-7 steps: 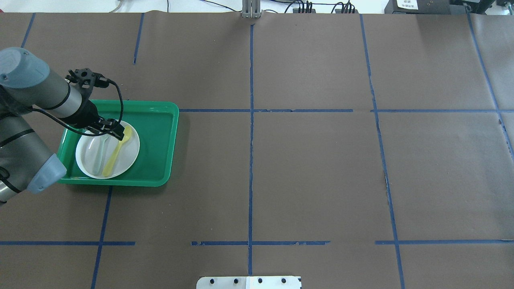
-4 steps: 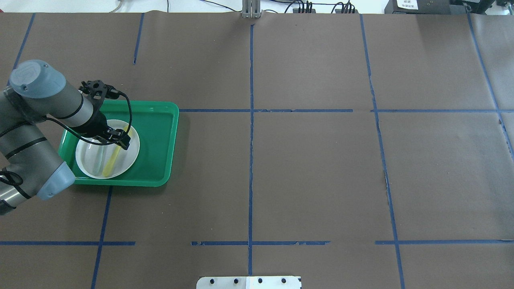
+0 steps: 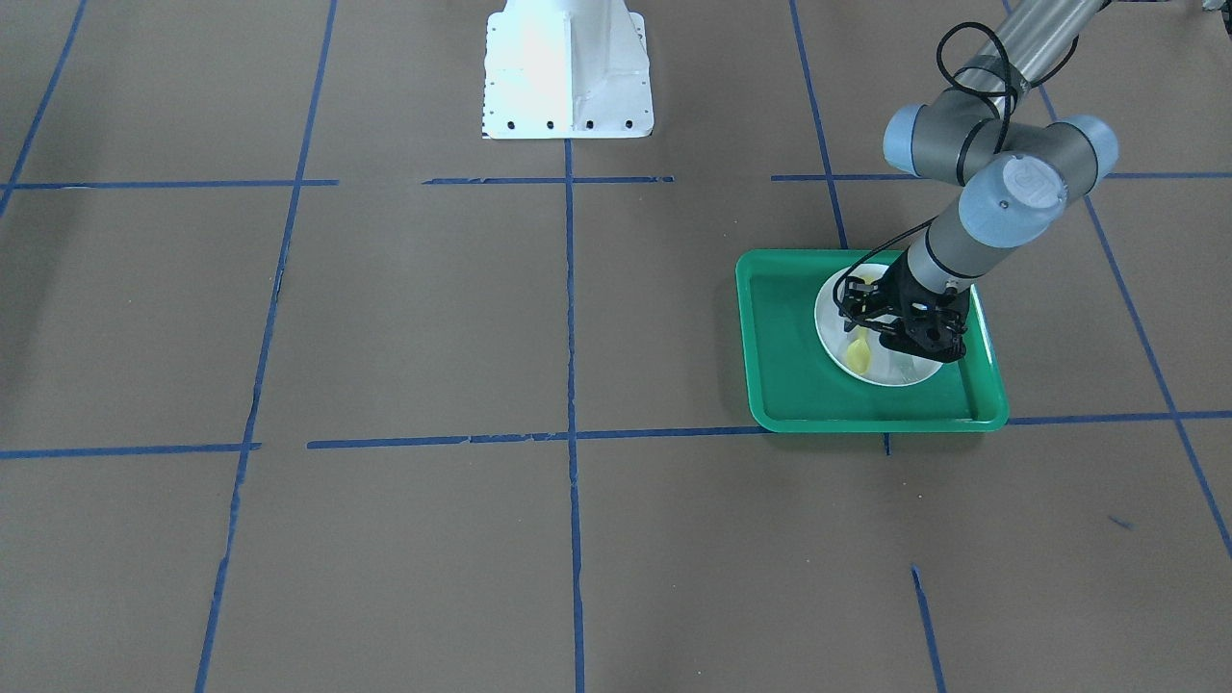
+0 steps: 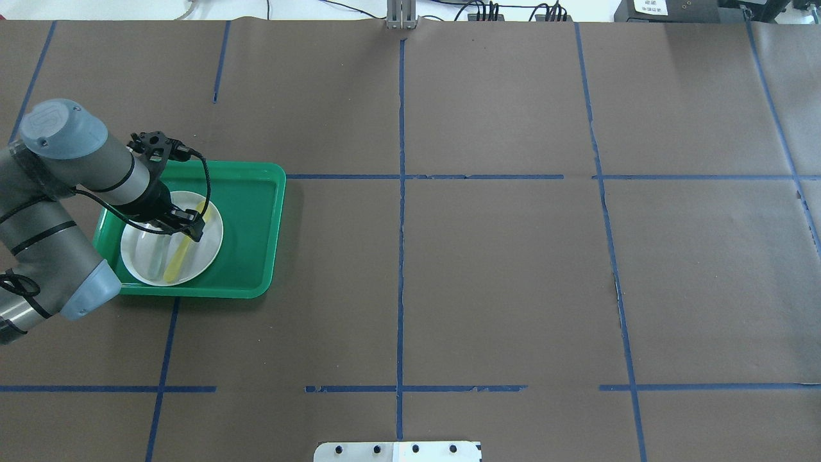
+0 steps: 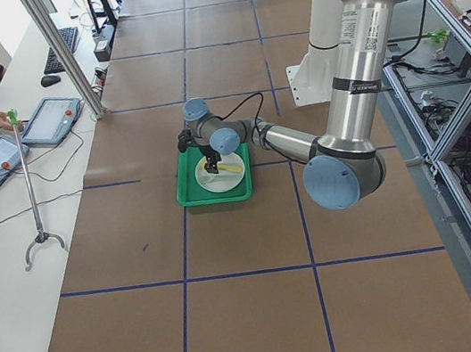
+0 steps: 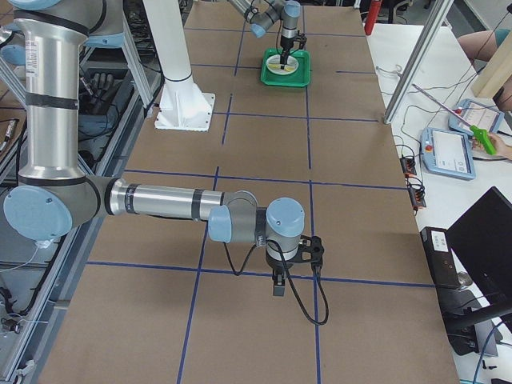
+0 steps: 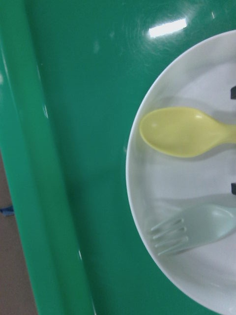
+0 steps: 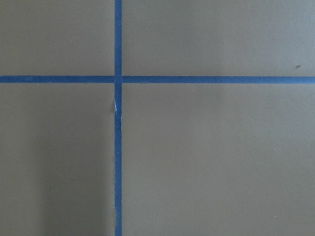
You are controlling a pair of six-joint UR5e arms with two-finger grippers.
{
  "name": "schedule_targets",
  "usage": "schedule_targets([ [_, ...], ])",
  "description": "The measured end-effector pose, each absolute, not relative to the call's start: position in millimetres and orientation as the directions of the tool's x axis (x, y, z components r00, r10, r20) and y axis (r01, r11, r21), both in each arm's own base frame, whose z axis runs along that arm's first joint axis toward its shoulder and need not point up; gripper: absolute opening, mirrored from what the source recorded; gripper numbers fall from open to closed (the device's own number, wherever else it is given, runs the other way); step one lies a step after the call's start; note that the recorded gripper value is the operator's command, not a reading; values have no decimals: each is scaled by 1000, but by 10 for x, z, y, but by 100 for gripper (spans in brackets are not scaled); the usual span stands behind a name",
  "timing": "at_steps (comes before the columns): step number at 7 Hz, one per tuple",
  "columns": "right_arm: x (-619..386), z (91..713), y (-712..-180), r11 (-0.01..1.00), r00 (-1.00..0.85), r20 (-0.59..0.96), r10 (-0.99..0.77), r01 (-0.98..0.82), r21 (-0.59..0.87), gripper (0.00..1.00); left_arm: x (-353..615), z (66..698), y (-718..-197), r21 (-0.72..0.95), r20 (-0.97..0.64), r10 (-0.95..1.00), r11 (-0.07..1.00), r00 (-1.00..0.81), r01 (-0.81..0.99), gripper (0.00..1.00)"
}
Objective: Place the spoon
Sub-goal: 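Lower the left gripper and close it on the yellow spoon handle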
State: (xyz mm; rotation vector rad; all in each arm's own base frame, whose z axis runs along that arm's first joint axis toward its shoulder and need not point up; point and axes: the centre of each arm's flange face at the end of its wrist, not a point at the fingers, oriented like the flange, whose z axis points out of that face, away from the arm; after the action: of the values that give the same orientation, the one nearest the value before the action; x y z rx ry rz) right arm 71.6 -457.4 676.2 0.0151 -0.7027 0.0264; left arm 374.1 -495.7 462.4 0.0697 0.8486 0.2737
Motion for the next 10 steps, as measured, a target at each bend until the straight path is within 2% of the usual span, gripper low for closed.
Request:
schedule_targets([
  [1, 716, 6762, -4574, 1000, 763, 646, 19, -29, 5, 100, 3747, 4628, -4953, 167, -731, 264, 963, 629, -211, 54],
  [3, 716, 6762, -4573, 1000, 763, 646, 19, -29, 5, 100, 3754, 4638, -4945, 162, -732, 261, 964, 630, -211, 40],
  [5, 716, 6762, -4574, 1000, 763, 646, 19, -29, 5, 100, 3753, 4652, -4937, 157, -731, 257, 965, 632, -212, 0],
  [10, 716, 6762, -4573, 1000, 763, 646, 19, -29, 5, 100, 3649, 4378, -4904, 108, -724, 216, 973, 656, -202, 0],
])
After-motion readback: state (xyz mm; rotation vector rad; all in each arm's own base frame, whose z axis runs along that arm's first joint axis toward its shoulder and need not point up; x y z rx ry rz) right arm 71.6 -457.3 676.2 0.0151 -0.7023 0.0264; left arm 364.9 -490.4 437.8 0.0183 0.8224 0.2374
